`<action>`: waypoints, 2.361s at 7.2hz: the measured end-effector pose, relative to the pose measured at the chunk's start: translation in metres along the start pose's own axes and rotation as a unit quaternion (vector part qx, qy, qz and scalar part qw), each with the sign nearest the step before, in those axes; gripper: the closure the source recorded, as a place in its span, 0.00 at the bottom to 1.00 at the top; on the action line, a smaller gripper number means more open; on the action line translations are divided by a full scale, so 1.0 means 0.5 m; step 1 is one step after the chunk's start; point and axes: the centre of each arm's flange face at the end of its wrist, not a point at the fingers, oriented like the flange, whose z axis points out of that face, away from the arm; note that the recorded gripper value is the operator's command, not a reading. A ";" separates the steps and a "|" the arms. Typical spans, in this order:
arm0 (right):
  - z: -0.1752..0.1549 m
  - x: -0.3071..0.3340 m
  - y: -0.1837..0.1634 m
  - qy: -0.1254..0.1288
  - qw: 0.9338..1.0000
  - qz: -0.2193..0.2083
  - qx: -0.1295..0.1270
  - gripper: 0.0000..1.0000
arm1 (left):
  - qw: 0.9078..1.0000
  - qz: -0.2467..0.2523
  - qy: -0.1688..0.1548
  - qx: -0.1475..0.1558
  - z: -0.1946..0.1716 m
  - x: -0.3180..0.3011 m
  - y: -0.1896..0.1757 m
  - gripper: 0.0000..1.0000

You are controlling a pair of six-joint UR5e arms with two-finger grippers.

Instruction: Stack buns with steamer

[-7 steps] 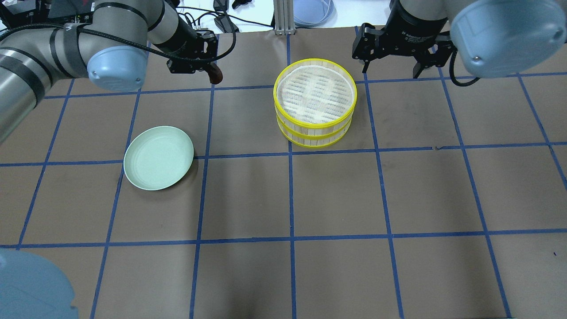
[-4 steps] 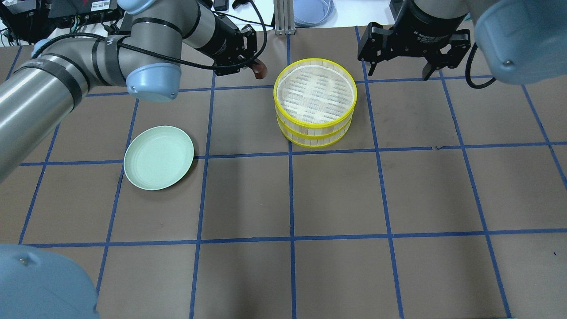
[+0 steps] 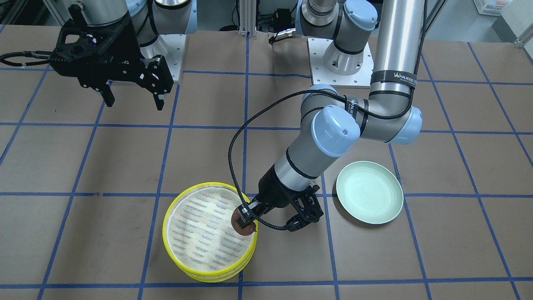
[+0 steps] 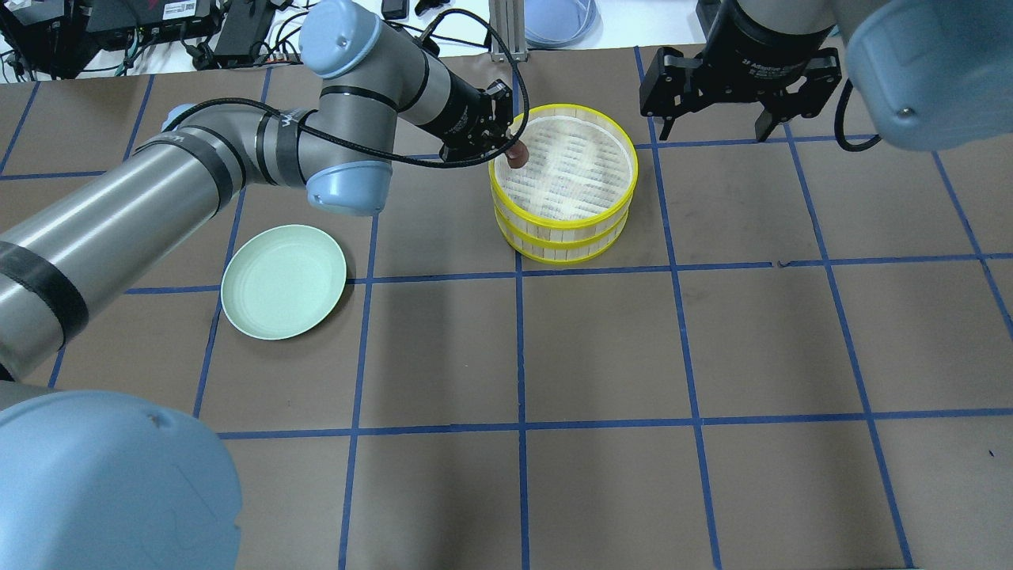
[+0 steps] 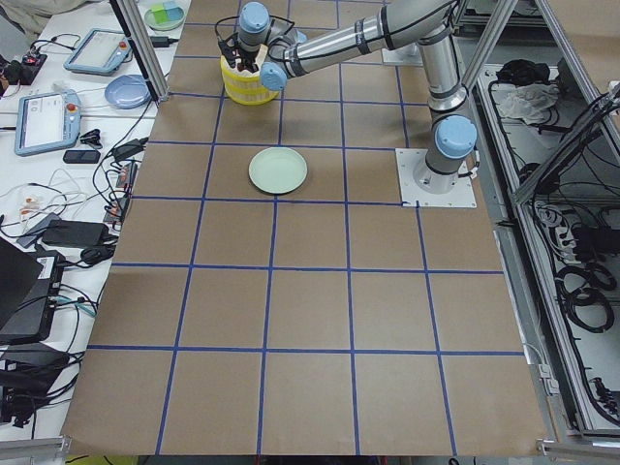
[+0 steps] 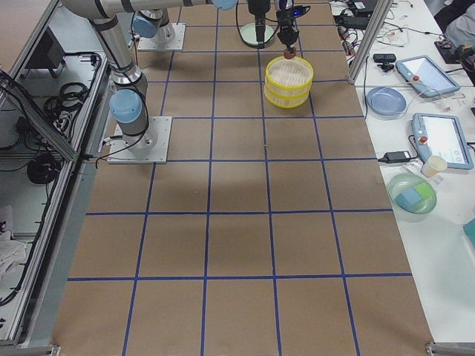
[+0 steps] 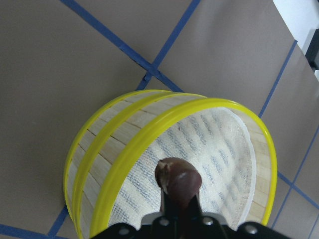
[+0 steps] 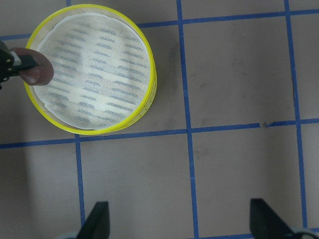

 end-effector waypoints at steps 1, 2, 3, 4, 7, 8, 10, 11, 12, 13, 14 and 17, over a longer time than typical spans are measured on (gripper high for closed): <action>0.003 0.000 0.003 0.001 1.000 -0.011 -0.006 0.00 | 1.000 -0.007 -0.004 -0.001 0.012 -0.002 0.004 0.00; 0.005 0.000 0.006 0.002 1.000 -0.017 -0.013 0.00 | 1.000 -0.016 -0.005 -0.001 0.016 -0.002 0.005 0.00; 0.006 0.000 0.007 0.003 1.000 -0.019 -0.016 0.00 | 1.000 -0.021 -0.002 0.000 0.010 0.003 0.006 0.00; 0.007 0.000 0.007 0.003 1.000 -0.020 -0.017 0.00 | 1.000 -0.021 0.002 0.002 0.000 0.011 0.007 0.00; 0.010 0.000 0.006 0.003 1.000 -0.021 -0.019 0.00 | 1.000 -0.019 0.007 0.006 -0.013 0.018 0.007 0.00; 0.011 0.000 0.005 0.004 1.000 -0.021 -0.019 0.00 | 1.000 -0.017 0.003 0.012 -0.022 0.017 0.002 0.00; 0.009 -0.001 0.006 0.002 1.000 -0.020 -0.017 0.00 | 0.998 0.036 -0.041 0.043 -0.078 -0.010 -0.049 0.00; 0.006 -0.001 0.007 0.002 1.000 -0.020 -0.016 0.00 | 0.993 0.076 -0.079 0.049 -0.129 -0.041 -0.095 0.00; 0.002 0.000 0.008 0.002 1.000 -0.020 -0.014 0.00 | 0.982 0.130 -0.130 0.046 -0.198 -0.085 -0.145 0.00; -0.005 0.001 0.011 0.002 1.000 -0.021 -0.011 0.00 | 0.968 0.170 -0.182 0.033 -0.267 -0.132 -0.178 0.00; -0.013 0.003 0.015 0.005 1.000 -0.027 -0.007 0.00 | 0.952 0.193 -0.235 0.013 -0.330 -0.175 -0.190 0.00; -0.005 0.016 -0.006 0.008 0.998 -0.059 -0.004 0.00 | 0.924 0.240 -0.298 0.004 -0.498 -0.193 -0.130 0.00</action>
